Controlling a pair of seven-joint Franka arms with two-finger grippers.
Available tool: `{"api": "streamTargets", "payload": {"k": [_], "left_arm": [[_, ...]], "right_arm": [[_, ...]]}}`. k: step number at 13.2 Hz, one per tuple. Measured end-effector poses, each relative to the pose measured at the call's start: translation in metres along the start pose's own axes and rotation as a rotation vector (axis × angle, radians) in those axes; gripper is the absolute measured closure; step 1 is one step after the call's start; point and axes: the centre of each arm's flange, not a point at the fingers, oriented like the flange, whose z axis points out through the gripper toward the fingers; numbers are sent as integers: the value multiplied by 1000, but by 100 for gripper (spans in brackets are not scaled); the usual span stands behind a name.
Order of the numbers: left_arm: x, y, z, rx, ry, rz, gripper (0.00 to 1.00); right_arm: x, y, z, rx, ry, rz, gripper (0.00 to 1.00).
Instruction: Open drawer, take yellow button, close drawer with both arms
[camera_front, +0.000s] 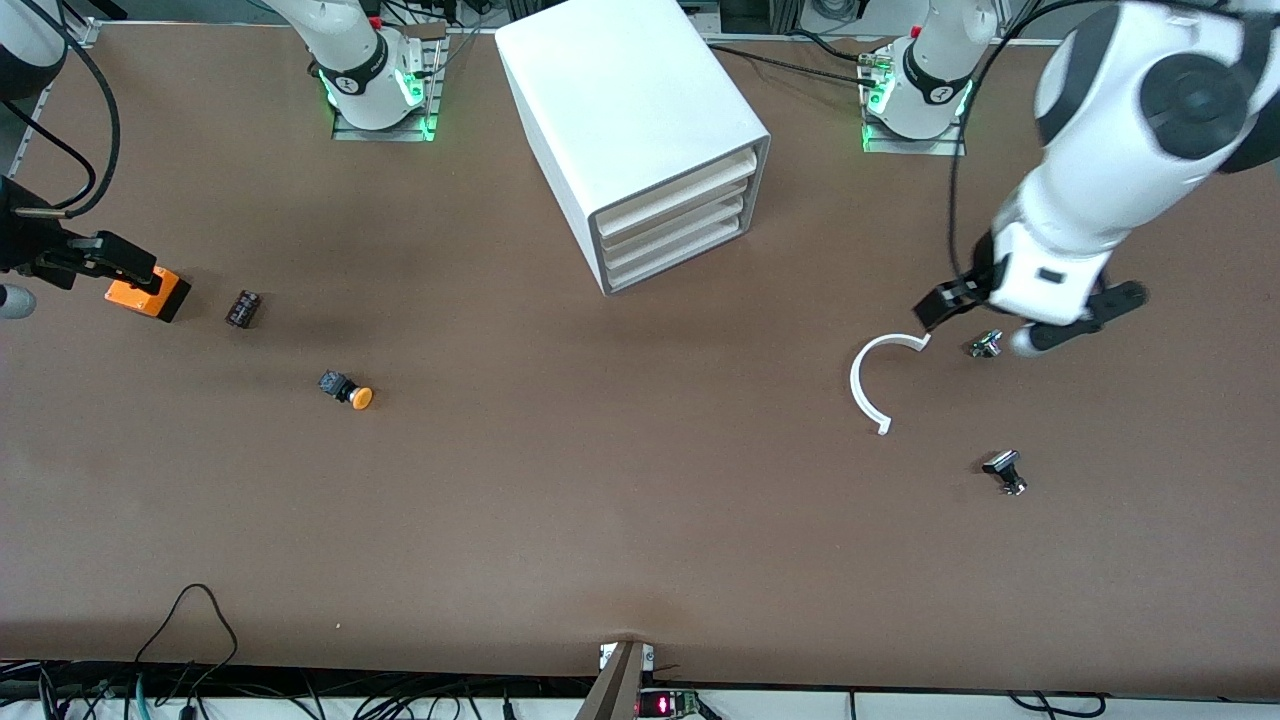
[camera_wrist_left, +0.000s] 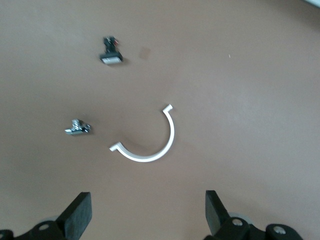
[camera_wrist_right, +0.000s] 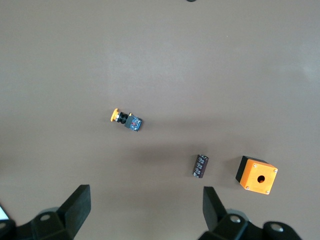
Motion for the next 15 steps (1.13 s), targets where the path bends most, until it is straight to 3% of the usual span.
{"api": "streamTargets", "payload": {"k": [6, 15], "left_arm": [[13, -54, -50, -23, 76, 0, 0], [19, -71, -41, -31, 23, -13, 0]], "right_arm": [[0, -8, -4, 1, 8, -19, 0], [0, -8, -4, 1, 6, -21, 0]]}}
